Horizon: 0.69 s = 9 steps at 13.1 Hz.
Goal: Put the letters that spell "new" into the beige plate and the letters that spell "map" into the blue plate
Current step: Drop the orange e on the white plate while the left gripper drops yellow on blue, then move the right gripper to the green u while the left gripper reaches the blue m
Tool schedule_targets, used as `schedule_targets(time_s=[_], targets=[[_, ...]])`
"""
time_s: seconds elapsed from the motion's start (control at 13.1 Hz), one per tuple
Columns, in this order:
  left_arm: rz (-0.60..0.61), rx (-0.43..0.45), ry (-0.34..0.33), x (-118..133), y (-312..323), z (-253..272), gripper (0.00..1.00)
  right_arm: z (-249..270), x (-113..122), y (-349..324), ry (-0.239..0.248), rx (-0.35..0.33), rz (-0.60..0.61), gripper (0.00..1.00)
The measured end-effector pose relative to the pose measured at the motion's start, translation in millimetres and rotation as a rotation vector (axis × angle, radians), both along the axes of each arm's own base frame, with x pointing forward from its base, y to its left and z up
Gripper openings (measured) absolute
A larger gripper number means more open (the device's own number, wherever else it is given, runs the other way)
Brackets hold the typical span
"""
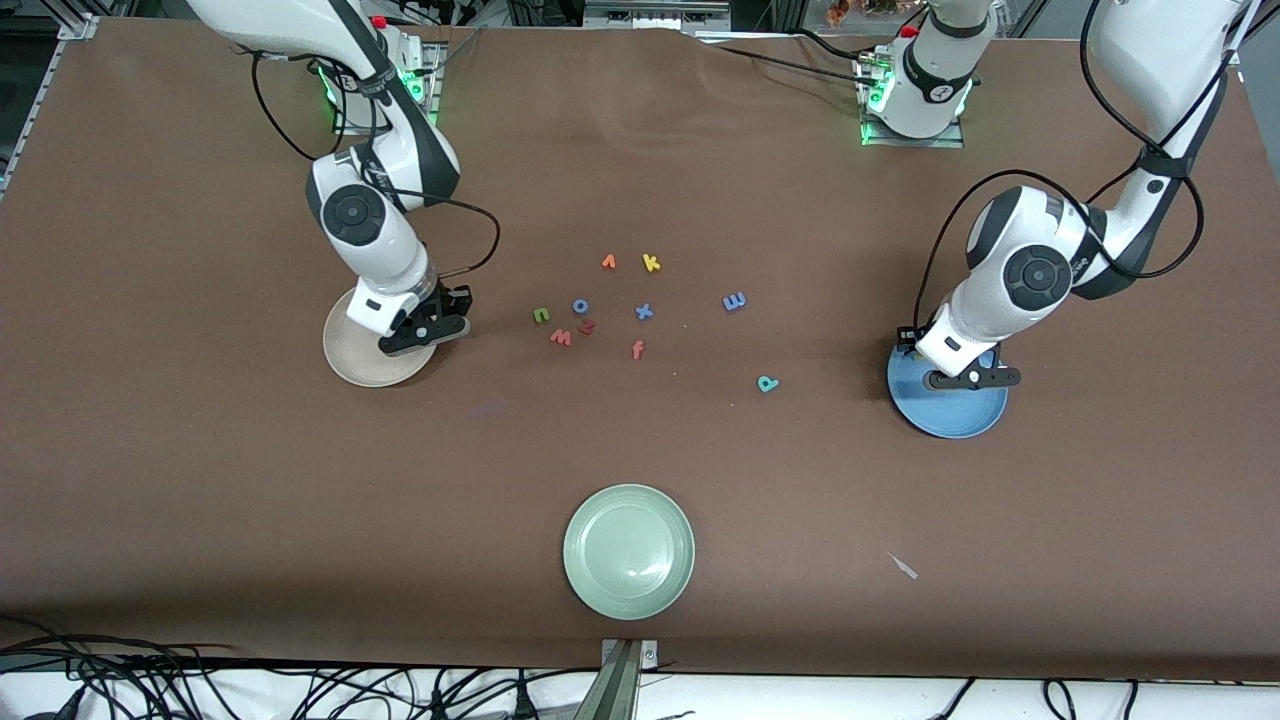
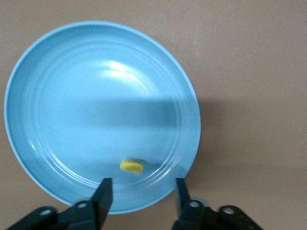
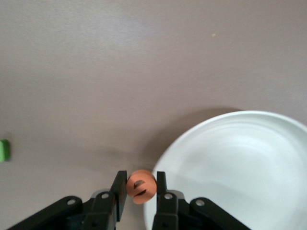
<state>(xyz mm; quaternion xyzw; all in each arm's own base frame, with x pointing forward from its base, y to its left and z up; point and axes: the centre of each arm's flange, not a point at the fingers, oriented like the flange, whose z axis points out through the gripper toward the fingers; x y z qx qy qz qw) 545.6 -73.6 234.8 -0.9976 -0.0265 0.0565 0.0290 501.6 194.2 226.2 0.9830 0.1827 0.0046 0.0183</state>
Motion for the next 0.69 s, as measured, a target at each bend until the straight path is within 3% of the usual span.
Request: schedule_targets(time_s=[0.23, 0.38, 0.46, 0.69], targets=[[0.018, -0.034, -0.023, 8.6, -19.1, 15.3, 0.99, 2.0, 3.9, -13.9, 0.011, -0.014, 0.017, 0.29], [0.041, -0.054, -0.027, 4.6, -49.4, 22.6, 1.0, 1.4, 4.8, -19.9, 0.018, -0.023, 0.019, 0.29], [0.054, -0.056, -0.027, 0.9, -65.2, 24.7, 1.0, 1.2, 5.2, -22.0, 0.02, -0.026, 0.018, 0.34], [0.127, -0.052, -0.033, -15.0, -119.1, 27.7, 1.0, 0.9, 5.2, -22.9, 0.022, -0.027, 0.017, 0.63]])
